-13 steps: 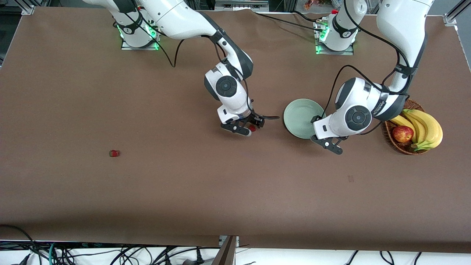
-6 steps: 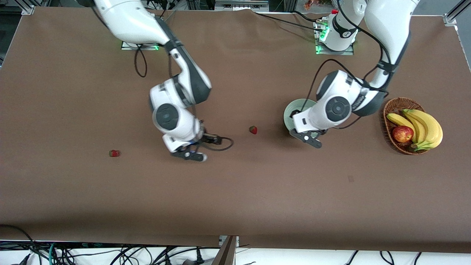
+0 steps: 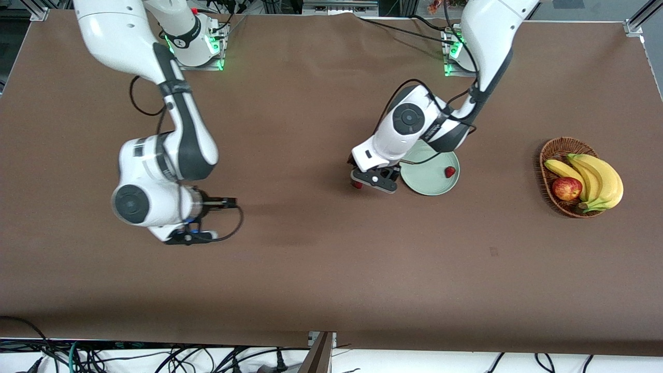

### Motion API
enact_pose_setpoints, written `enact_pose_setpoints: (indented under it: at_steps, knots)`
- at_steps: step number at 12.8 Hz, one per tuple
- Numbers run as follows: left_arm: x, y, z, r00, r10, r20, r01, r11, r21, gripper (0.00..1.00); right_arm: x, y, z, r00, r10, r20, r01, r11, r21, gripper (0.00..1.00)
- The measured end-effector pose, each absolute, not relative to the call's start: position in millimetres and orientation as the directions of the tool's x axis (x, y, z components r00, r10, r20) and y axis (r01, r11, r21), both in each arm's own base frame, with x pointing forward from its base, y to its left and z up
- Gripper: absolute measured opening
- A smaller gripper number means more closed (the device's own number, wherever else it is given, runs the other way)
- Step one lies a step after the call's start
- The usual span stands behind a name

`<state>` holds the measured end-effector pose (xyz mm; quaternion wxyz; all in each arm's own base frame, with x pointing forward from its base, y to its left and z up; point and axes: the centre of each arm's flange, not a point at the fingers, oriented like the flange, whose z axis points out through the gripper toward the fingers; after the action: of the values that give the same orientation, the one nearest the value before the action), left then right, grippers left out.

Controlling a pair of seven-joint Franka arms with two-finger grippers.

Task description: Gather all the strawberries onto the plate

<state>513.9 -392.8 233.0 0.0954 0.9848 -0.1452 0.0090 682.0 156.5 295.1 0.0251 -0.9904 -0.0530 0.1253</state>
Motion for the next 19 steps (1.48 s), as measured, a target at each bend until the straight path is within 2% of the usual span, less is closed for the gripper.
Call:
enact_pose_setpoints:
  at_steps: [3, 6, 7, 10, 11, 12, 13, 14, 15, 16, 17, 18, 19]
  knots:
    - [513, -405, 209, 0.952, -0.297, 0.073, -0.305, -0.937, 0.168, 1.0, 684, 93, 273, 0.944, 0.167, -0.286, 0.167, -0.986, -0.022, 1.0]
    - [511, -409, 192, 0.953, -0.286, 0.095, -0.297, -0.945, 0.137, 1.0, 690, 43, 247, 0.93, 0.24, -0.28, 0.239, -0.97, -0.038, 1.0]
    - [509, -411, 189, 0.953, -0.287, 0.095, -0.298, -0.945, 0.133, 0.91, 692, 30, 240, 0.929, 0.257, -0.267, 0.256, -0.966, -0.042, 1.0]
    - [507, -413, 186, 0.954, -0.286, 0.093, -0.296, -0.946, 0.131, 0.54, 695, 17, 219, 0.941, 0.267, -0.206, 0.269, -0.963, -0.019, 1.0]
    - [507, -413, 185, 0.954, -0.286, 0.091, -0.296, -0.946, 0.13, 0.45, 694, 17, 212, 0.945, 0.269, -0.187, 0.272, -0.962, -0.011, 1.0]
    - [507, -412, 183, 0.954, -0.285, 0.089, -0.295, -0.947, 0.129, 0.45, 693, 17, 206, 0.945, 0.277, -0.171, 0.281, -0.96, -0.005, 0.99]
    - [508, -412, 184, 0.955, -0.283, 0.09, -0.293, -0.947, 0.129, 0.36, 692, 15, 200, 0.944, 0.291, -0.157, 0.294, -0.956, 0.0, 0.99]
    - [509, -411, 184, 0.955, -0.281, 0.093, -0.292, -0.948, 0.129, 0.35, 689, 13, 194, 0.942, 0.3, -0.149, 0.304, -0.953, 0.004, 0.99]
    - [512, -409, 187, 0.956, -0.277, 0.092, -0.288, -0.95, 0.125, 0.35, 686, 11, 189, 0.94, 0.307, -0.151, 0.311, -0.951, 0.004, 0.93]
    - [518, -405, 192, 0.959, -0.272, 0.079, -0.28, -0.954, 0.11, 0.35, 683, 8, 185, 0.937, 0.313, -0.156, 0.317, -0.948, 0.002, 0.92]
    - [522, -398, 200, 0.962, -0.268, 0.05, -0.272, -0.959, 0.083, 0.35, 682, 5, 183, 0.934, 0.321, -0.16, 0.325, -0.946, -0.001, 0.85]
    - [526, -390, 211, 0.965, -0.262, 0.015, -0.262, -0.964, 0.05, 0.35, 681, 1, 182, 0.931, 0.326, -0.162, 0.33, -0.944, -0.003, 0.85]
    - [529, -379, 226, 0.967, -0.252, -0.026, -0.252, -0.968, 0.01, 0.35, 680, -3, 181, 0.93, 0.33, -0.163, 0.334, -0.943, -0.005, 0.76]
